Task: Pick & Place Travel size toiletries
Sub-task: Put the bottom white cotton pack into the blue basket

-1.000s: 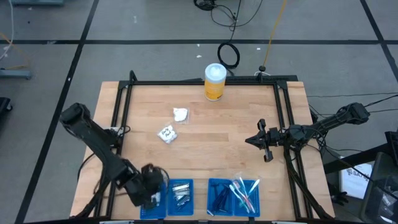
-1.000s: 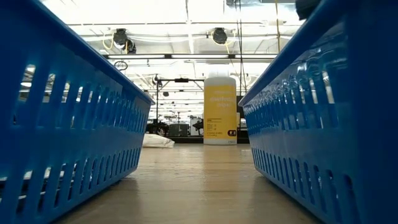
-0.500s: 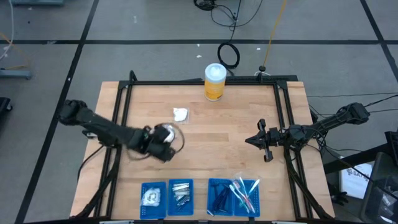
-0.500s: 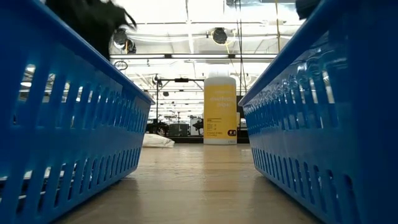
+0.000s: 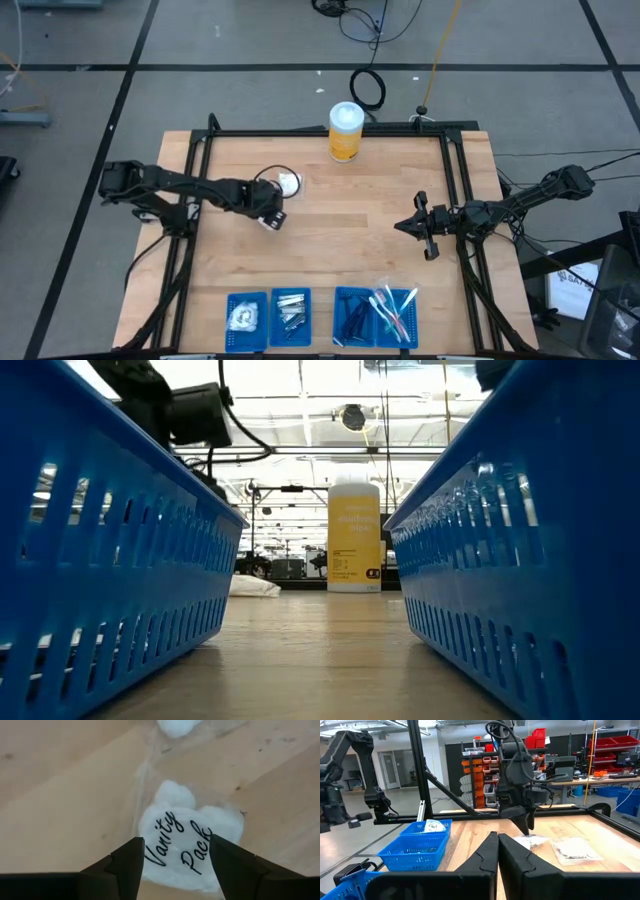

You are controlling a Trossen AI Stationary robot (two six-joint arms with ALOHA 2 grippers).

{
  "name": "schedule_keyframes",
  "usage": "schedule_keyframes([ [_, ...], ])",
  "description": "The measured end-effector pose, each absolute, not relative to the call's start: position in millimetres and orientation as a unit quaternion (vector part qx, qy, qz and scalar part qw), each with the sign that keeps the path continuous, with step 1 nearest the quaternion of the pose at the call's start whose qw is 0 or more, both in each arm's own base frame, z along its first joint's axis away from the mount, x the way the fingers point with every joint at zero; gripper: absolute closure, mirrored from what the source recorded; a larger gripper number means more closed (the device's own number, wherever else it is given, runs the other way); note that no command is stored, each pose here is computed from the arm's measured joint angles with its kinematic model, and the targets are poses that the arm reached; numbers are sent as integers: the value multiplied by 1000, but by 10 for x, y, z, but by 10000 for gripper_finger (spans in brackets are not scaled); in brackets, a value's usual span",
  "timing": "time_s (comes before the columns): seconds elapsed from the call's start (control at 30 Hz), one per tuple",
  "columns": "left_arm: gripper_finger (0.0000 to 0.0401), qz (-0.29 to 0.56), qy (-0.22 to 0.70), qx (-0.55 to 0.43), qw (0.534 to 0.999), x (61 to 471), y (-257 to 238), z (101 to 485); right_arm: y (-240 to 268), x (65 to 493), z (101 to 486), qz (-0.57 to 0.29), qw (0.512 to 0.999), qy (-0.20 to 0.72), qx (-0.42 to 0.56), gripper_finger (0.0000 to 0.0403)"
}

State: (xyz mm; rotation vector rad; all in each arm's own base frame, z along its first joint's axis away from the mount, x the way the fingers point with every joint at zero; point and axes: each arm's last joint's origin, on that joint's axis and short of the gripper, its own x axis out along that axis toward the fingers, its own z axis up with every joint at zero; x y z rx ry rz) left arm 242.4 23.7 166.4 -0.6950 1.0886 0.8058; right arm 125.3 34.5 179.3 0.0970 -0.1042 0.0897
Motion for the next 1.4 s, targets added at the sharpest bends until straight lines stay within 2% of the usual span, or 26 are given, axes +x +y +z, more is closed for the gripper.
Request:
schedule_keyframes([
  [0.17, 204, 357, 495, -329, 720, 2408, 275, 1579, 345, 1253, 1793, 45, 996, -52, 48, 399],
  [0.43, 246, 325, 476, -340, 743, 2450, 241, 1507, 345, 1253, 1793, 45, 996, -52, 48, 399],
  [0.57, 294, 327, 479, -340, 741, 2443, 241, 1504, 345, 1253, 1793, 45, 996, -52, 48, 399],
  [0.77, 391, 326, 478, -328, 747, 2445, 246, 1506, 345, 1253, 1793, 45, 996, -52, 48, 399],
  [0.9, 393, 299, 486, -317, 758, 2492, 215, 1561, 345, 1253, 1793, 45, 996, -52, 48, 399],
  [1.07, 398, 230, 490, -293, 788, 2665, -6, 1819, 345, 1253, 1793, 45, 996, -52, 48, 399],
  [1.27, 400, 120, 477, -239, 837, 2850, -548, 2336, 345, 1253, 1793, 45, 996, -52, 48, 399],
  [1.4, 399, 31, 465, -195, 863, 2822, -1031, 2677, 345, 1253, 1793, 45, 996, -52, 48, 399],
])
